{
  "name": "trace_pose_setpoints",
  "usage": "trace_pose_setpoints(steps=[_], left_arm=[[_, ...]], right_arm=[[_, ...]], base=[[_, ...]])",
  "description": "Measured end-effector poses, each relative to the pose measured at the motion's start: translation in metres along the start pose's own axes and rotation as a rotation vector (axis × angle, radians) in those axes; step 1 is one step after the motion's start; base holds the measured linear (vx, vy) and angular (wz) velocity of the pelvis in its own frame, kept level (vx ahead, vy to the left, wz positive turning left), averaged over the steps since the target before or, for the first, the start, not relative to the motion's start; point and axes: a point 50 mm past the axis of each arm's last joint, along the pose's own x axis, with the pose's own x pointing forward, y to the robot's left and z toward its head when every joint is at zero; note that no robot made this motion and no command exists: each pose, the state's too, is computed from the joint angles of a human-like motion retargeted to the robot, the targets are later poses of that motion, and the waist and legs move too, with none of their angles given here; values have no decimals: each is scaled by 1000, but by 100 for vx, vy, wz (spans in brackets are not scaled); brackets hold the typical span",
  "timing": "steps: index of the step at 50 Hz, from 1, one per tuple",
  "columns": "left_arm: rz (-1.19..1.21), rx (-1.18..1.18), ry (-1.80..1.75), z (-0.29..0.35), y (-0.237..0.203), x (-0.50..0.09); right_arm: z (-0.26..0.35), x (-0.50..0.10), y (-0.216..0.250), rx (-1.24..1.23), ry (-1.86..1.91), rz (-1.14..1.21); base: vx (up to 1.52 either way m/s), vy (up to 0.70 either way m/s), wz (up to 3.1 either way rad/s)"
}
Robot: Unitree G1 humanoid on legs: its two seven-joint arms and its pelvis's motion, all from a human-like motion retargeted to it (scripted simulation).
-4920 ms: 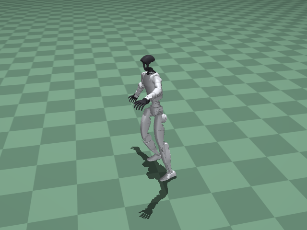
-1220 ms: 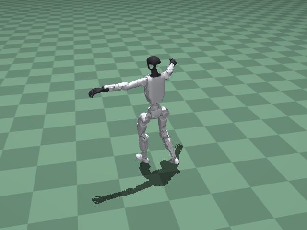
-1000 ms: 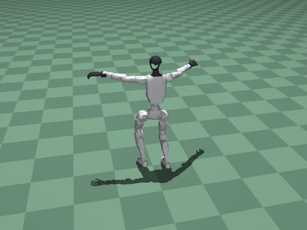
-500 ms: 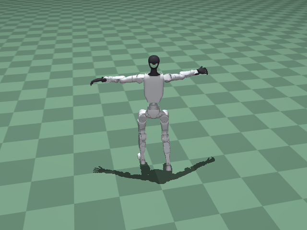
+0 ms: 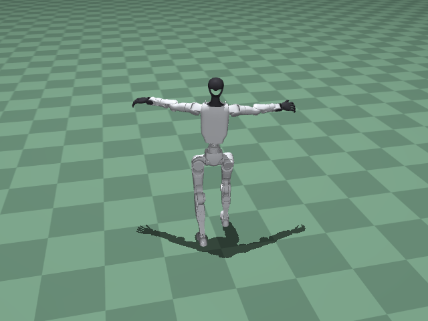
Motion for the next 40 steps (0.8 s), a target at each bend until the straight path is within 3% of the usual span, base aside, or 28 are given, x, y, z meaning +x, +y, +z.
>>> trace_pose_setpoints(steps=[3, 6, 11, 15, 22, 29, 32, 40], left_arm=[[105, 31, 45, -5, 38, -4], [145, 76, 65, 2, 45, -6], [-25, 145, -11, 23, -23, -2], [-122, 93, -42, 30, -59, -4], [45, 14, -70, 57, 20, -11], [-8, -36, -105, 63, -7, -10], [-14, -52, -148, 70, -3, -11], [95, 9, -148, 72, 64, -22]], right_arm=[[28, 0, -29, 63, -68, -83], [26, 0, -26, 77, -50, -118], [-11, -2, 17, 1, 21, -8], [-14, 0, 3, 32, 33, -20], [23, 0, -43, 127, -65, -173], [-6, -3, 14, -11, 31, -72], [-4, -3, 16, 5, 13, -60], [45, -1, -61, 16, -105, -142]], base=[[-148, 0, 34], [-135, -8, -6], [-128, -22, -85], [-142, -31, 74], [-149, -18, 13], [-136, -3, 51], [-149, 7, -61], [-144, 0, -31]])
